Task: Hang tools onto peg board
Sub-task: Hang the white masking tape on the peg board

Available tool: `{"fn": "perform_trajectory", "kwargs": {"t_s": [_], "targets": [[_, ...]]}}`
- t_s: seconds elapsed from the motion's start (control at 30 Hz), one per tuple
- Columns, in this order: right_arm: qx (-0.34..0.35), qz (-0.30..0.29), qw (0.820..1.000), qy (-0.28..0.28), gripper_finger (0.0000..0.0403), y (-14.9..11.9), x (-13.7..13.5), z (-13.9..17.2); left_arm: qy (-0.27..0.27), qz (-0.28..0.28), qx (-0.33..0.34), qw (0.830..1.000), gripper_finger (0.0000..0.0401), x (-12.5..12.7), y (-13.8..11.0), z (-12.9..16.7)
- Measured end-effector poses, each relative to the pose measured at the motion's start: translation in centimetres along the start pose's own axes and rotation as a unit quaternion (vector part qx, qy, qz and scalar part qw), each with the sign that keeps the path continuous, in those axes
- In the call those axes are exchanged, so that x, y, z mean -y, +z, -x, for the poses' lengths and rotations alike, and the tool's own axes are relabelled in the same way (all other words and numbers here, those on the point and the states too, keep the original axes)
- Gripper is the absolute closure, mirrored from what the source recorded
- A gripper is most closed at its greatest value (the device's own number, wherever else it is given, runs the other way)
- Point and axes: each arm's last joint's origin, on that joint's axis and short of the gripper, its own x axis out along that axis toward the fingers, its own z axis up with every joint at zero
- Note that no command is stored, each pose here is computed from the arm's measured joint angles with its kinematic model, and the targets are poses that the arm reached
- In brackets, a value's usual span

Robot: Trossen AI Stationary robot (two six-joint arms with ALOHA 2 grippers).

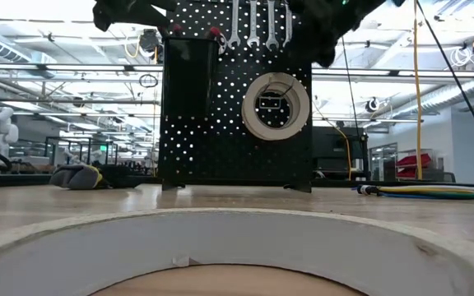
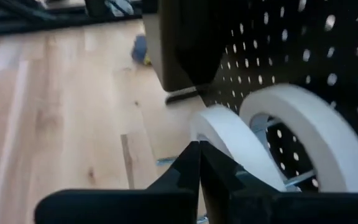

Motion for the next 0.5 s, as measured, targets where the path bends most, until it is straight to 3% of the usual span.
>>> {"fn": "perform_trajectory", "kwargs": {"t_s": [0.13, 0.5], "targets": [[-0.017, 0.003, 1.000, -0.012, 0.0402, -0.6, -0.1, -1.3, 0.000, 0.002, 0.000, 1.000, 0.0218, 0.0, 0.0, 0.0], [0.012, -0.021, 0.993, -0.120, 0.0402, -0.3, 1.1, -2.2, -0.001, 0.009, -0.005, 1.000, 0.0218, 0.0, -0.1, 0.0]]}}
